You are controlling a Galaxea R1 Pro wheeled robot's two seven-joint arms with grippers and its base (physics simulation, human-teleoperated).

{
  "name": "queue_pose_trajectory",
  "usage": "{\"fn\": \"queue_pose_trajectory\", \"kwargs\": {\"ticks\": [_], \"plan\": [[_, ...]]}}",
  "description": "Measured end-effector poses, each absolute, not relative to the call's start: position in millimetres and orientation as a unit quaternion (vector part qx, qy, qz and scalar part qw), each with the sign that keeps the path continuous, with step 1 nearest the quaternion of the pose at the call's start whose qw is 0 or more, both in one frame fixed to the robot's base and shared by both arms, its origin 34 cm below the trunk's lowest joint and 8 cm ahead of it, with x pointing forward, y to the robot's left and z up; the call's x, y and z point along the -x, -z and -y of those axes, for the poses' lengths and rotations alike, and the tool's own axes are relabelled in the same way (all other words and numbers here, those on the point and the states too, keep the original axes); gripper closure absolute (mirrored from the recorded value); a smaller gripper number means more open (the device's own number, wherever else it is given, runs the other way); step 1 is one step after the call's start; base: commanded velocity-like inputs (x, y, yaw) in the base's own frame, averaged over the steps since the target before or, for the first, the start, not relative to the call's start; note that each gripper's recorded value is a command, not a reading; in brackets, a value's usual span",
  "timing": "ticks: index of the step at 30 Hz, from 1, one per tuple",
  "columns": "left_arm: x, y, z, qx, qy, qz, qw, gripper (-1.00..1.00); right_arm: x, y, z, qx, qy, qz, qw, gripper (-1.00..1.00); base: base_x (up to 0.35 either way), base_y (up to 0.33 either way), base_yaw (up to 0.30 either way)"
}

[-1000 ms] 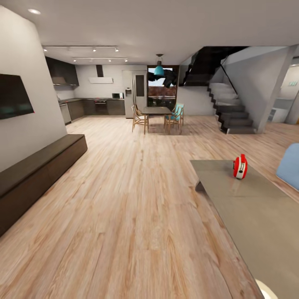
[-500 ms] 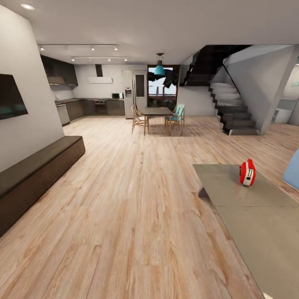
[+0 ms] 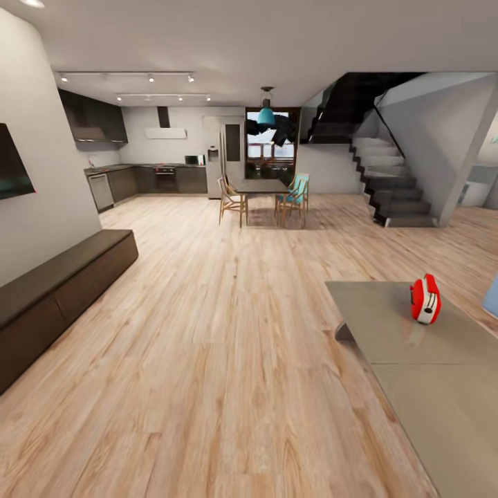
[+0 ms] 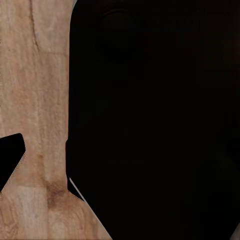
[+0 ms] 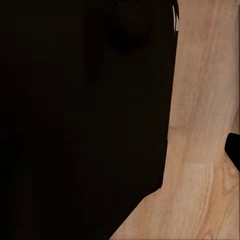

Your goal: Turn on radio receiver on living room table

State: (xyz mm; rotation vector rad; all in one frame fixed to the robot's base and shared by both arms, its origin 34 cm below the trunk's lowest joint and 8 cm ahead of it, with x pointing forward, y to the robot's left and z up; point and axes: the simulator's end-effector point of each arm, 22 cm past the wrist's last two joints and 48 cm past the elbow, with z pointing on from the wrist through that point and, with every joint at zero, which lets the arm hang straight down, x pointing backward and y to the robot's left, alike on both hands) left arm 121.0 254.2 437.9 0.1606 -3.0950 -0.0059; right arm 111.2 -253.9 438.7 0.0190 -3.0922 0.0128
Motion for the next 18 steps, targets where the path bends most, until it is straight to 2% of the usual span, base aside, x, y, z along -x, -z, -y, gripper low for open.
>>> {"fn": "queue_pose_trajectory", "kwargs": {"ticks": [18], "plan": [[-121.3,-437.9,-254.2,-0.052,0.002,0.998,0.021,-1.0,-111.1,-438.7,253.8,-0.008,-0.004,1.0,0.025,-1.0,0.323,0.0,0.0]]}}
